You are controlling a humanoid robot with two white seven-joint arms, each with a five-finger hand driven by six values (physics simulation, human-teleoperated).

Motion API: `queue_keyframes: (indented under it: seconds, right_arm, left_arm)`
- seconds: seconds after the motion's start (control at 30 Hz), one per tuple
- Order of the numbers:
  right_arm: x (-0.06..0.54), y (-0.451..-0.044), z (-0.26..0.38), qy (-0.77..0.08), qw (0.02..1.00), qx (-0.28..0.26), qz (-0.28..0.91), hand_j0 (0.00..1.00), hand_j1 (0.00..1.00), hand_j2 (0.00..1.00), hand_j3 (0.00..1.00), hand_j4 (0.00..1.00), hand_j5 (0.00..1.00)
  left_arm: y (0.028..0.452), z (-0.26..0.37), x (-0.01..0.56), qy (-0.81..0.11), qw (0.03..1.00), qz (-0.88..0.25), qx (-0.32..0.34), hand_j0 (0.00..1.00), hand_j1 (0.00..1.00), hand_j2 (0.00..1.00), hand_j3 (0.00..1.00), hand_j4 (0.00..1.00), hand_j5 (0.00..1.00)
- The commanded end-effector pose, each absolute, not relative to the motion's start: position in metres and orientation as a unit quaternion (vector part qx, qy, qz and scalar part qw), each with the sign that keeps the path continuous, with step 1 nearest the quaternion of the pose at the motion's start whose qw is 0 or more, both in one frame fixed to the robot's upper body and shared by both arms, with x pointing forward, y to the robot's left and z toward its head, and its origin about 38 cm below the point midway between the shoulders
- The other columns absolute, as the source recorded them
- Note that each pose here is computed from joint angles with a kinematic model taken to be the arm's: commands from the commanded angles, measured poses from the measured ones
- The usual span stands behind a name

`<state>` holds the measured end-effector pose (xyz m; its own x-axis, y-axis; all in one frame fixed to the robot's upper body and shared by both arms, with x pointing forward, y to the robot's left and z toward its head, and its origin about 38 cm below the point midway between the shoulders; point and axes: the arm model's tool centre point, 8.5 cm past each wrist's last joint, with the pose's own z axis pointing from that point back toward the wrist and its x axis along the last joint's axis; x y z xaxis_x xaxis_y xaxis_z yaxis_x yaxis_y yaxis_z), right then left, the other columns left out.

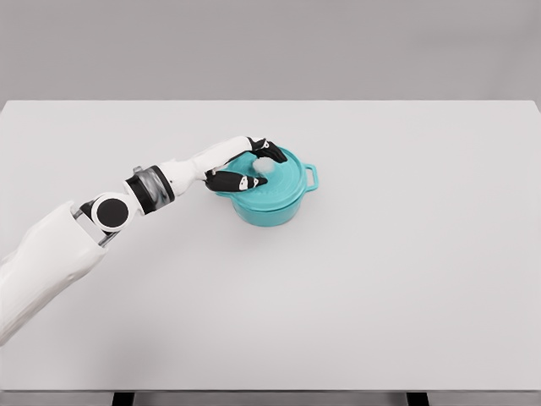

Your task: Cover the pot with left arm

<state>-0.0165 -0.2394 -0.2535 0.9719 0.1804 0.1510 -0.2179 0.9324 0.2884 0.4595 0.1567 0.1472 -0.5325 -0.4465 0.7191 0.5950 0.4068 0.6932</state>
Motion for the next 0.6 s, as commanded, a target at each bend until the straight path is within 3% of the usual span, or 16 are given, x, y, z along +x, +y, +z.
queue_keyframes:
  seconds: [0.0, 0.57]
  right_arm:
    - [-0.0165, -0.2394, -0.2535, -0.061, 0.981, 0.153, 0.102, 1.0, 1.0, 1.0, 1.0, 1.0, 1.0]
    - [-0.0165, -0.2394, -0.2535, -0.061, 0.981, 0.153, 0.102, 1.0, 1.0, 1.0, 1.0, 1.0, 1.0]
  left_arm:
    - [0.1561, 0.1476, 0.4595, -0.688, 0.481, -0.541, -0.056, 0.65, 0.65, 0.65, 0.65, 0.65, 0.65]
    - [0.1567, 0.147, 0.4606, -0.688, 0.482, -0.54, -0.054, 0.74, 0.74, 0.74, 0.74, 0.74, 0.74]
